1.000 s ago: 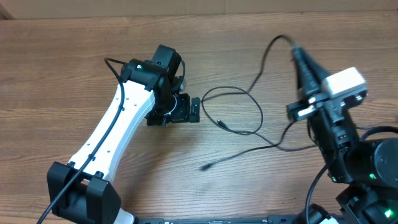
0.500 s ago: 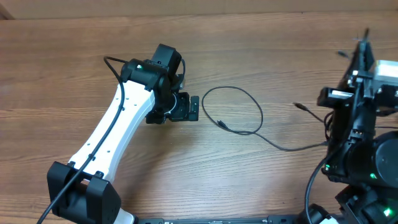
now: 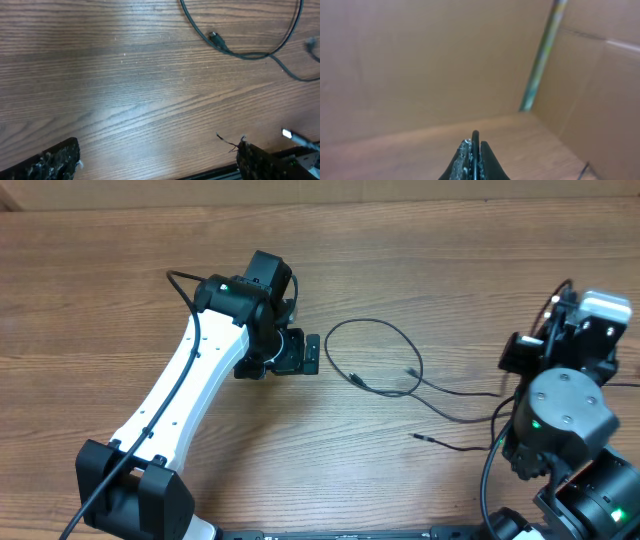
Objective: Untangle cables
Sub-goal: 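Carry the cable to the upper right with the right gripper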
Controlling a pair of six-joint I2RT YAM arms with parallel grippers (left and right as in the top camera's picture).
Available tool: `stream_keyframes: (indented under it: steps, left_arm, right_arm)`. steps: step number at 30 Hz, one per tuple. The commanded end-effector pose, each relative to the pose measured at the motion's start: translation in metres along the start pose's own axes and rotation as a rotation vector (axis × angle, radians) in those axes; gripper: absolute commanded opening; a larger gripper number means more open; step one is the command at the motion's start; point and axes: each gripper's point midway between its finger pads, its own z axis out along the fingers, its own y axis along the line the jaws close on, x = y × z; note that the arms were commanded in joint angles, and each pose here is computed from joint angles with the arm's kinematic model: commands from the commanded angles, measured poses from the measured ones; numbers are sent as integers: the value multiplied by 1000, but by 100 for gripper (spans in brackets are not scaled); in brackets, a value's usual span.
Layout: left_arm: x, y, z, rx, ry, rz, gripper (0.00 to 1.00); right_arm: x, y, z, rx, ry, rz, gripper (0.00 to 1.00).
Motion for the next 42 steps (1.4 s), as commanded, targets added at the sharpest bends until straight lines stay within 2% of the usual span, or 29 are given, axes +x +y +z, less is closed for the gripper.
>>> stream_keyframes:
  steps: [1, 5, 9, 15, 19, 26, 31, 34, 42]
  left_arm:
    - [1, -2, 0, -5, -3, 32, 100]
    - [1, -2, 0, -5, -3, 32, 100]
    - [1, -2, 0, -4, -2, 32, 100]
    - [1, -2, 0, -5, -3, 32, 100]
    - [1, -2, 0, -5, -2, 32, 99]
    - [1, -1, 0, -5, -3, 30, 99]
    - [1, -1, 0, -5, -3, 30, 100]
    - [1, -1, 0, -4, -3, 30, 99]
    - [1, -1, 0, -5, -3, 30, 100]
  right_arm:
    - [15, 23, -6, -154, 79, 154, 4]
    - [38, 33, -12, -225, 176, 140, 4]
    - [45, 36, -21, -297, 215, 128, 4]
    - [18, 31, -44, -414, 209, 178, 4]
    - [1, 14, -56, -421, 204, 184, 4]
    - [-21, -7, -59, -369, 145, 213, 4]
    - [-41, -28, -50, -234, 54, 268, 4]
    - [-53, -38, -47, -165, -2, 231, 4]
    - [-93, -25, -35, -124, -133, 179, 4]
